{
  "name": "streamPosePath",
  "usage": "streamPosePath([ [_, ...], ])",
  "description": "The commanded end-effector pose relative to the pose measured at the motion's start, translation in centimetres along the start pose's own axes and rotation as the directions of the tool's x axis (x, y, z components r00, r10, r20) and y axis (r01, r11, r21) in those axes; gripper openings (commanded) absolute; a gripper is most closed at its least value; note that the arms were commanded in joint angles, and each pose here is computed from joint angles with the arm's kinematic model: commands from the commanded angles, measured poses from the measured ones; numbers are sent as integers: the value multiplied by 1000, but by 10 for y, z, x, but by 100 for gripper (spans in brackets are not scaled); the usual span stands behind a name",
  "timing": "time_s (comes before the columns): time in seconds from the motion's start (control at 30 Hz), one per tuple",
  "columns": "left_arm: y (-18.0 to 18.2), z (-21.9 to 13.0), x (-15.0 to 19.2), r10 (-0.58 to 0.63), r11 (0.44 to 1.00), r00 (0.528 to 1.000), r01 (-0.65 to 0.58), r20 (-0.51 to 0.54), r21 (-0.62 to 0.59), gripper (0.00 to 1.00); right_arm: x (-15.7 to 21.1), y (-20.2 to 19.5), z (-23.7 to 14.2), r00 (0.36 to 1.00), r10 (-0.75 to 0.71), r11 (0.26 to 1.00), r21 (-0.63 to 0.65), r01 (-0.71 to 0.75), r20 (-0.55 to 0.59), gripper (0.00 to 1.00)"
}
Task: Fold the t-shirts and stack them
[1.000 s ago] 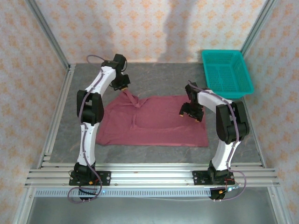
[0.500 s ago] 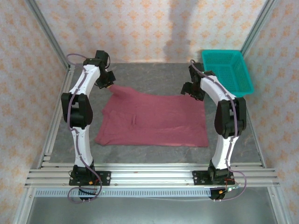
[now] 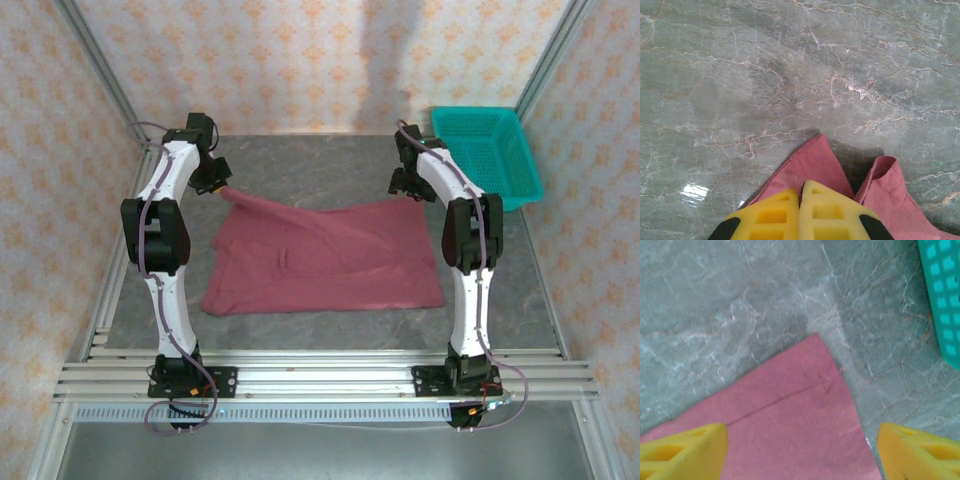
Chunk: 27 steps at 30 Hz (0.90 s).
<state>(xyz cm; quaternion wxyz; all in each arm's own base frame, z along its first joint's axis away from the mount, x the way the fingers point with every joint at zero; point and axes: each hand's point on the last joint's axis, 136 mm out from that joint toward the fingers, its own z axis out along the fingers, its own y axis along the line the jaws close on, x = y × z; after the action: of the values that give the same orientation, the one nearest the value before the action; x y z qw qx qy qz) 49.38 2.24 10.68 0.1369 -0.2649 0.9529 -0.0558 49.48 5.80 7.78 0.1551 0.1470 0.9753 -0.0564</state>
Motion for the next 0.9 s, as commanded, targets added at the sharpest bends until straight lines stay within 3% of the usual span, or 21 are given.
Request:
streamPosePath([
  [0.0, 1, -11, -5, 17, 1000, 999, -17, 32, 6, 0, -1, -12, 11, 999, -20, 997, 80, 21, -25, 78],
  [0.27, -1, -8, -4, 24, 1000, 1000, -24, 20, 16, 0, -16, -7, 30, 1000, -1, 995, 99, 3, -18, 75],
  [0.87, -3, -12, -2, 38, 999, 999, -39, 24, 22, 0, -9, -12, 62, 999, -5, 987, 159, 12, -45, 48],
])
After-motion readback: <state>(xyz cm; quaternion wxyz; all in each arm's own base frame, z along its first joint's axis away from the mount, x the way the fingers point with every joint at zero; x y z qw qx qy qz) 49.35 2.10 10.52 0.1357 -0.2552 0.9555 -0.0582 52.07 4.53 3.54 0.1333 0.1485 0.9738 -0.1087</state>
